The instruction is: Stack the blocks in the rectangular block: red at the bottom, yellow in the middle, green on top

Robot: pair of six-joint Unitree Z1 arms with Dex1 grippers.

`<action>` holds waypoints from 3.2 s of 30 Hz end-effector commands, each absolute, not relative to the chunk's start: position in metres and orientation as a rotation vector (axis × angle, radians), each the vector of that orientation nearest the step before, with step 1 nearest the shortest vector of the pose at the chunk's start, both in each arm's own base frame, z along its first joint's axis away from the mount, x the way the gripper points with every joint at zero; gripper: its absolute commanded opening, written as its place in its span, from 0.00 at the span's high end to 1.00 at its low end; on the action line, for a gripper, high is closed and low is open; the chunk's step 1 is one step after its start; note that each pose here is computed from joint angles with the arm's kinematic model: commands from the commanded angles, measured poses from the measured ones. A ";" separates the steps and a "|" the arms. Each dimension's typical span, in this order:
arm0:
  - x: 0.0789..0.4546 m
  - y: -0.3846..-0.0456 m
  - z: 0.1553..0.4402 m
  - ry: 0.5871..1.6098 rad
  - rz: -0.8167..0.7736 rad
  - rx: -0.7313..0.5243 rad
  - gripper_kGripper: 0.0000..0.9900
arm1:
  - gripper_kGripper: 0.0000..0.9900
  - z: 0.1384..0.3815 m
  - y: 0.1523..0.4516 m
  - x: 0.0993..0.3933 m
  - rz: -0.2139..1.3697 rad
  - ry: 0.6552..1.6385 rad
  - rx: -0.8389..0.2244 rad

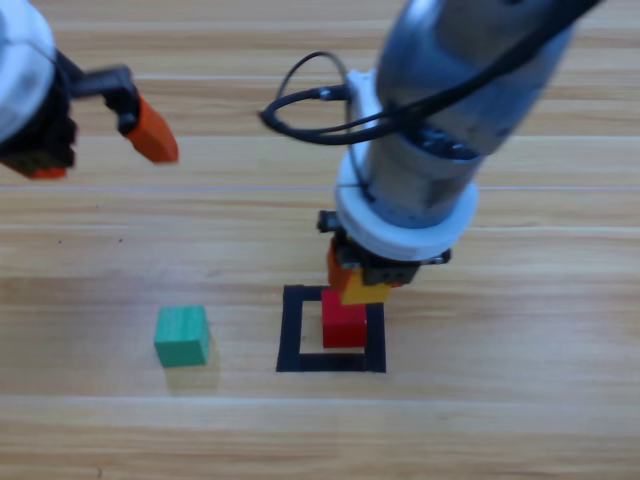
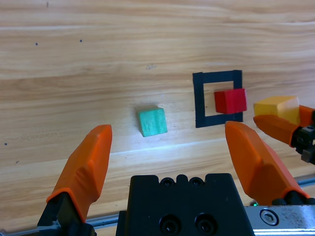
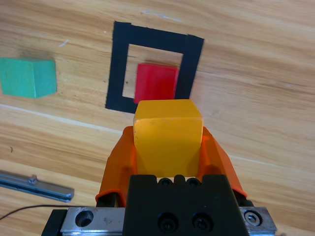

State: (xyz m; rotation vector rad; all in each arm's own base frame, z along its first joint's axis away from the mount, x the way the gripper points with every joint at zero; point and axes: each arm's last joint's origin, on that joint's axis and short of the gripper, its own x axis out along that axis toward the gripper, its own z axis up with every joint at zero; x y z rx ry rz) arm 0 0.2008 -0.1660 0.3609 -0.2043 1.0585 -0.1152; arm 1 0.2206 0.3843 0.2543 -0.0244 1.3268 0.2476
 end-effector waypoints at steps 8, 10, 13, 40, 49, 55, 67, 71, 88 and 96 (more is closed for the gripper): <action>0.228 -0.170 0.335 1.145 -0.042 -0.222 0.02 | 0.84 0.200 0.420 0.228 0.162 1.381 -0.129; 0.229 -0.170 0.333 1.150 -0.036 -0.222 0.02 | 0.83 0.199 0.422 0.228 0.162 1.379 -0.130; 0.229 -0.170 0.332 1.150 -0.035 -0.223 0.02 | 0.83 0.200 0.421 0.232 0.157 1.373 -0.122; 0.239 -0.178 0.293 1.249 0.016 -0.185 0.02 | 0.83 0.184 0.414 0.260 0.060 1.388 -0.052; 0.241 -0.181 0.290 1.252 0.020 -0.201 0.02 | 0.83 0.178 0.415 0.262 0.051 1.390 -0.057; 0.242 -0.182 0.287 1.254 0.022 -0.200 0.02 | 0.82 0.176 0.414 0.263 0.045 1.391 -0.061; 0.246 -0.185 0.282 1.261 0.021 -0.196 0.02 | 0.00 0.228 0.408 0.245 0.144 1.329 -0.046; 0.247 -0.185 0.275 1.267 0.021 -0.200 0.02 | 0.00 0.288 0.391 0.212 0.250 1.244 -0.041; 0.254 -0.200 0.214 1.365 0.082 -0.152 0.02 | 0.00 0.335 0.220 0.134 0.484 0.993 0.022; 0.253 -0.210 0.212 1.372 0.055 -0.139 0.02 | 0.00 0.314 0.218 0.133 0.471 1.016 -0.009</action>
